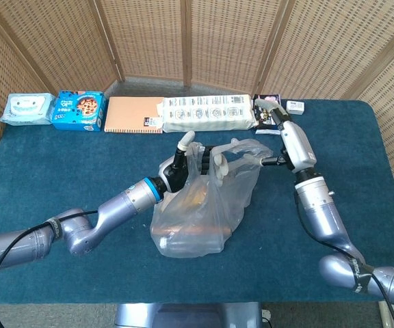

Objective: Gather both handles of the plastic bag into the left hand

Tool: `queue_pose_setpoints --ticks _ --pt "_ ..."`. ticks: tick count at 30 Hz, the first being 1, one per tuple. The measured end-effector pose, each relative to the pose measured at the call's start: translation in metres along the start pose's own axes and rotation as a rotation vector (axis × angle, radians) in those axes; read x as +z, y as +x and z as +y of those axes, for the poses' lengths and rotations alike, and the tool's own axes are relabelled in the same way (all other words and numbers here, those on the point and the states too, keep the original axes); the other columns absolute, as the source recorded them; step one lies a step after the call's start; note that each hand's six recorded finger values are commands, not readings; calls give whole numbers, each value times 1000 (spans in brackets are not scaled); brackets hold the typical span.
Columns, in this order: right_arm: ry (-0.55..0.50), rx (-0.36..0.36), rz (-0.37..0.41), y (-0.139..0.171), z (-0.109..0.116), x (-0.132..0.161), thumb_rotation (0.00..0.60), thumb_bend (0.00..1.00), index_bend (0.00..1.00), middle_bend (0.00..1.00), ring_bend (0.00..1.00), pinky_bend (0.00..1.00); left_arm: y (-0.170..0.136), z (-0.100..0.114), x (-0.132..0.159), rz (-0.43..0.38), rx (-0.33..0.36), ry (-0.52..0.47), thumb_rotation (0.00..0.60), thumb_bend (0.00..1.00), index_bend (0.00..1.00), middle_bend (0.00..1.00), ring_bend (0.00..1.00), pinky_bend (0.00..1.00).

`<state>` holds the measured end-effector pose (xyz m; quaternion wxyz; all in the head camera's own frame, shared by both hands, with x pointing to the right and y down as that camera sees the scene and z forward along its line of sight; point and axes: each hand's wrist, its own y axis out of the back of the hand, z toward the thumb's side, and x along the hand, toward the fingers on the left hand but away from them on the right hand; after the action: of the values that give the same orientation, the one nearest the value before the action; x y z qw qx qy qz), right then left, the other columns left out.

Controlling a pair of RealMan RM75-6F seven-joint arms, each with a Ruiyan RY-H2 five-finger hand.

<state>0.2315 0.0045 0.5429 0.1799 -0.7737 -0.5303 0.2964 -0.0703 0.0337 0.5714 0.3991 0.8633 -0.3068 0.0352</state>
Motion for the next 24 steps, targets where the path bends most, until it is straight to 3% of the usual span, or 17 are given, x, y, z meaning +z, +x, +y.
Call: queue_pose_setpoints --ticks 24 --pt "-26 -31 2 36 39 -8 600 42 82 108 12 36 -3 11 3 -19 41 -27 0 97 566 556 547 524"
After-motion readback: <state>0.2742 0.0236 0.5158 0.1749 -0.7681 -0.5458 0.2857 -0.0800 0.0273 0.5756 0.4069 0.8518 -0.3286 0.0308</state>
